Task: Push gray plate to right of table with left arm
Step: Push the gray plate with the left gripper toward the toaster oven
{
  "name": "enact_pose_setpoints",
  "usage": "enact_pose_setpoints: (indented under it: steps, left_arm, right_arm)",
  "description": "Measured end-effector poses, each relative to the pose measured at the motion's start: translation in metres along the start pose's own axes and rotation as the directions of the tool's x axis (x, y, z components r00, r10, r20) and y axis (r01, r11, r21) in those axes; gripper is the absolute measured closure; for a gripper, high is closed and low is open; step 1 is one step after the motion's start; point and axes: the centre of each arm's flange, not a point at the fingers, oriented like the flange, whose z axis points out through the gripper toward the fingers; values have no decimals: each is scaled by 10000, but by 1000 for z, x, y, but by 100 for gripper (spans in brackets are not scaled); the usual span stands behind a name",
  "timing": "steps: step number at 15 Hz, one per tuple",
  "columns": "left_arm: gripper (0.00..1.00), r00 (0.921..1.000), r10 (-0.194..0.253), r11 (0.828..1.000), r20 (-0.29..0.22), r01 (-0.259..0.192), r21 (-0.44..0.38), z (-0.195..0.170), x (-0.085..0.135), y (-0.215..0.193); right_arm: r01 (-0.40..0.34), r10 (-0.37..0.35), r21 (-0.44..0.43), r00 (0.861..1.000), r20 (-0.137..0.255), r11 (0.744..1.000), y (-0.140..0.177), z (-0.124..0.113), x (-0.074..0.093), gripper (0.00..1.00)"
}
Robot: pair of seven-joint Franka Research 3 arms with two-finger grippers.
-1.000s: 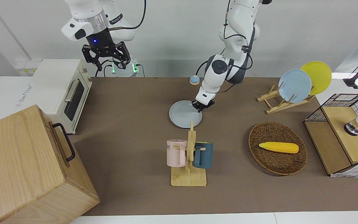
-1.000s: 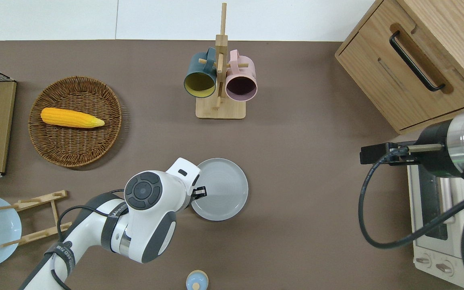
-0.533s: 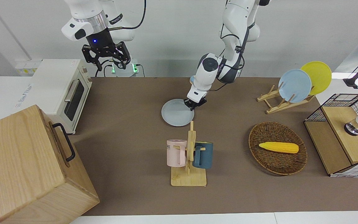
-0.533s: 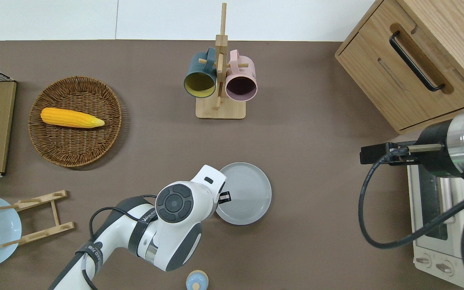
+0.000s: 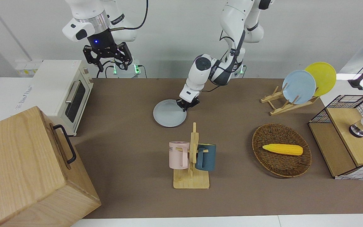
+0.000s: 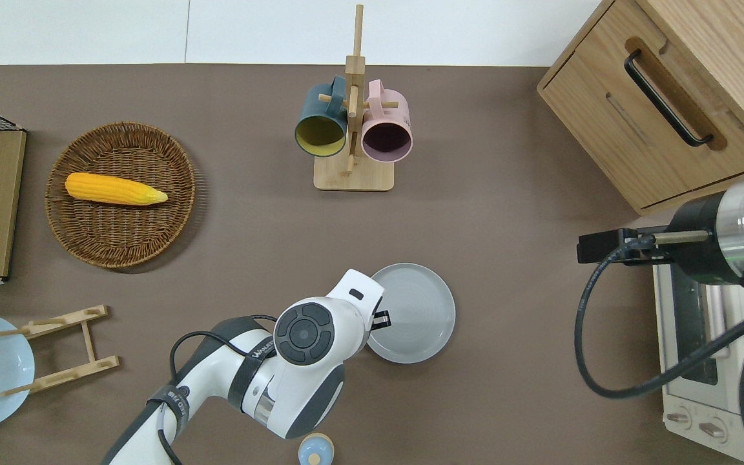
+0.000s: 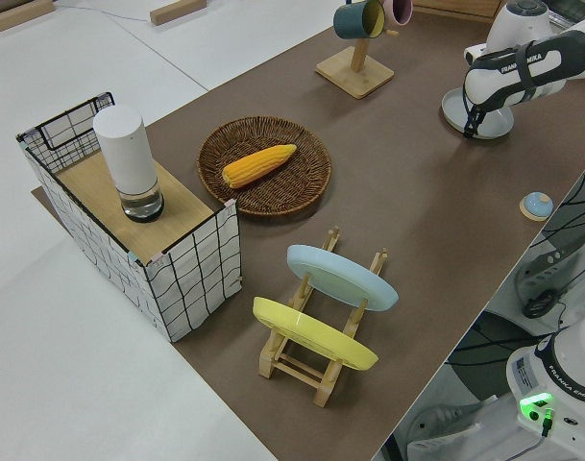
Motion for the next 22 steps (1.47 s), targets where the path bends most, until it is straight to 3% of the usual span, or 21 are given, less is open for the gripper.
enact_pose_setpoints:
  steps: [13, 14, 16, 17, 20, 22]
  left_arm:
    - [96, 9991, -376, 9982, 187, 385, -465, 10, -22, 50]
    - [91, 9991, -374, 9982, 203, 383, -464, 11, -22, 50]
    - [65, 9990, -358, 9984, 253, 369, -437, 14, -23, 51]
    - [47, 9992, -307, 9986, 241, 318, -432, 14, -24, 52]
    - [8, 9997, -251, 9993, -68, 249, -269, 10, -24, 57]
    - [0, 9999, -156, 9999, -48, 155, -40, 6, -23, 59]
  right_arm:
    - [0, 0, 0, 10000, 0, 10000, 0, 0, 0, 0]
    - [0, 0, 0, 10000, 0, 10000, 0, 0, 0, 0]
    - [0, 0, 0, 10000, 0, 10000, 0, 0, 0, 0]
    - [0, 0, 0, 10000, 0, 10000, 0, 0, 0, 0]
    - [0, 0, 0, 10000, 0, 10000, 0, 0, 0, 0]
    - [0, 0, 0, 10000, 0, 10000, 0, 0, 0, 0]
